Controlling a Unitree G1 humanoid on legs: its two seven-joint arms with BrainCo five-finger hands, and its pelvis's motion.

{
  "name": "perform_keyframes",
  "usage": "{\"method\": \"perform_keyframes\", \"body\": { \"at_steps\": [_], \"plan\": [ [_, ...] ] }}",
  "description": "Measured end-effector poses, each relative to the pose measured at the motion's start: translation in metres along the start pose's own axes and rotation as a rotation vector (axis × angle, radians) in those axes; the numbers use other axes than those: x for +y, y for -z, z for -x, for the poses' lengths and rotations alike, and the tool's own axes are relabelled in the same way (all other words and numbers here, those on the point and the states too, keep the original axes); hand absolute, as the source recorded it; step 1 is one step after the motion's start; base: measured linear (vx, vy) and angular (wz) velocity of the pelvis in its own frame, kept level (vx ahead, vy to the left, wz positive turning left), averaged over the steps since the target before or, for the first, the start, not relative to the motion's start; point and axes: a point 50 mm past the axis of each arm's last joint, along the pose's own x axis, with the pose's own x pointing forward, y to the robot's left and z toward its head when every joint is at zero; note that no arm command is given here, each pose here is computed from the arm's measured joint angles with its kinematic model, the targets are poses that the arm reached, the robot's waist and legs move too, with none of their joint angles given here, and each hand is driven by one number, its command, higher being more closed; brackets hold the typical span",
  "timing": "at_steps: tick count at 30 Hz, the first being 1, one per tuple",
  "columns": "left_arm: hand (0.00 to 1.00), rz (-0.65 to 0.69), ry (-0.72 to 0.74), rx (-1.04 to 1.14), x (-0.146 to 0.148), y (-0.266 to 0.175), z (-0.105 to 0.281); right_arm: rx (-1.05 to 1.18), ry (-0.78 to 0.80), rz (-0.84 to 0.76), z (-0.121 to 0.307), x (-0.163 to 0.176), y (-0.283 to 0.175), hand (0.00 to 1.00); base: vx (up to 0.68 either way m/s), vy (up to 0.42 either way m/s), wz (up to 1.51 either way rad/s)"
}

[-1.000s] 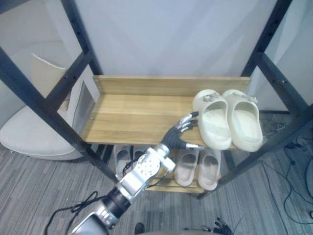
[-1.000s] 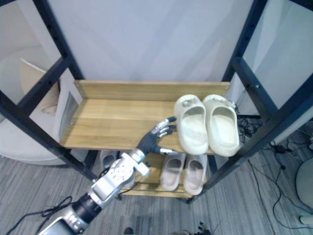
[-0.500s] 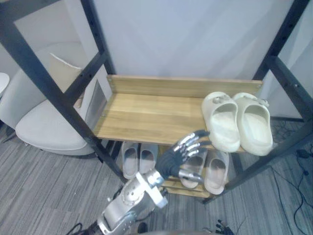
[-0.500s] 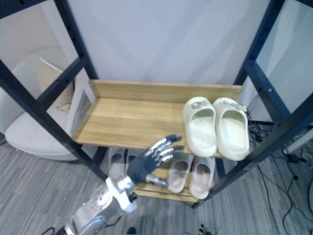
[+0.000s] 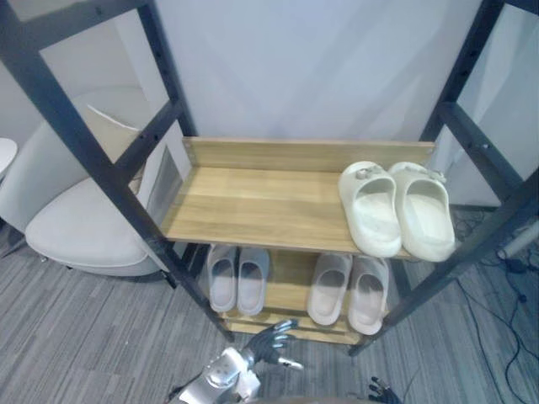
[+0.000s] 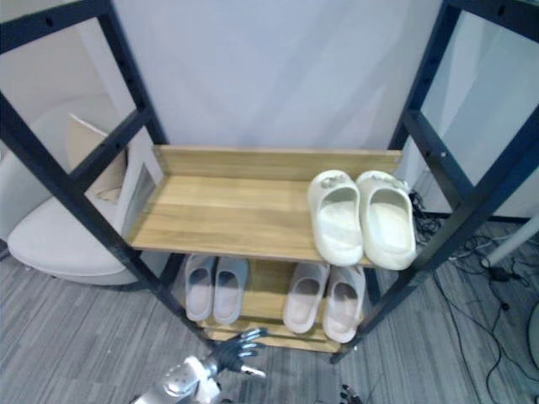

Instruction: Organize the slippers on the shoe rack

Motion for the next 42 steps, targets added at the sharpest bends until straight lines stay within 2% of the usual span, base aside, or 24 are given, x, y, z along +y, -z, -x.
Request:
{"method": "perform_keyframes", "body": {
  "at_steps": [7, 12, 19, 24, 29, 33, 37, 40, 42],
  "plan": [
    [0.00, 0.046, -0.252, 0.234, 0.033, 0.052, 0.016, 0.015, -0.011, -0.007, -0.002, 0.006, 0.000, 0.00, 0.04, -0.002, -0.11],
    [0.00, 0.066, -0.331, 0.305, 0.041, 0.066, 0.023, 0.016, -0.010, -0.007, -0.002, 0.006, 0.000, 0.00, -0.01, 0.003, -0.10],
    [0.00, 0.126, -0.377, 0.353, 0.037, 0.077, 0.027, 0.017, -0.012, -0.001, -0.002, 0.006, 0.000, 0.00, -0.03, 0.000, -0.04],
    [0.00, 0.155, -0.411, 0.362, 0.039, 0.079, 0.029, -0.024, -0.025, 0.037, -0.008, 0.010, -0.018, 0.00, 0.02, 0.004, 0.03],
    [0.00, 0.124, -0.443, 0.292, 0.050, 0.056, 0.014, -0.037, -0.029, 0.033, -0.009, 0.015, -0.022, 0.00, 0.01, -0.087, 1.23],
    [0.00, 0.115, -0.448, 0.252, 0.055, 0.042, 0.006, -0.106, -0.035, 0.052, -0.015, 0.021, -0.048, 0.00, -0.09, -0.161, 0.97],
    [0.00, 0.157, -0.446, 0.252, 0.046, 0.043, 0.004, -0.168, -0.093, 0.092, -0.018, 0.041, -0.072, 0.00, -0.12, -0.121, 0.67],
    [0.00, 0.208, -0.445, 0.266, 0.034, 0.049, 0.005, -0.176, -0.090, 0.115, -0.019, 0.038, -0.074, 0.00, -0.14, -0.077, 0.79],
    [0.00, 0.216, -0.462, 0.254, 0.039, 0.046, 0.004, -0.184, -0.092, 0.103, -0.019, 0.044, -0.078, 0.00, -0.16, -0.054, 1.20]
  ]
}}
